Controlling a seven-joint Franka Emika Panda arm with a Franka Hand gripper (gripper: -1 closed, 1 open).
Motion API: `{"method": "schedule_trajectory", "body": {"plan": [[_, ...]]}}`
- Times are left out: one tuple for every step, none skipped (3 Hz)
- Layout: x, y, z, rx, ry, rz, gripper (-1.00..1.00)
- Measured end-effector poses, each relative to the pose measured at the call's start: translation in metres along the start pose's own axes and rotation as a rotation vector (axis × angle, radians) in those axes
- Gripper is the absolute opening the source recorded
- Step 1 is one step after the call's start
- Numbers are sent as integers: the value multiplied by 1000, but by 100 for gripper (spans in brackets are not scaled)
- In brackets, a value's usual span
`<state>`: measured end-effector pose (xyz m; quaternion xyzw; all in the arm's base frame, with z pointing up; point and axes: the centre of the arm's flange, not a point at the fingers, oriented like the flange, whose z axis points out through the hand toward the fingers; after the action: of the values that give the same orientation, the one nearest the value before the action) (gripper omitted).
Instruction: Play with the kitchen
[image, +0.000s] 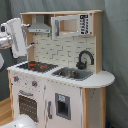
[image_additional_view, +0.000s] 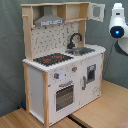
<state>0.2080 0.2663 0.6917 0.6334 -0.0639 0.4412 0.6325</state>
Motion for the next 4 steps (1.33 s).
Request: {"method": "schedule_trajectory", "body": {"plan": [[3, -4, 23, 5, -4, 68, 100], [3, 5, 49, 11, -4, 138, 100], [1, 5, 72, 35, 8, 187, 100], [1, -12, 96, 60, 8, 217, 100]]}}
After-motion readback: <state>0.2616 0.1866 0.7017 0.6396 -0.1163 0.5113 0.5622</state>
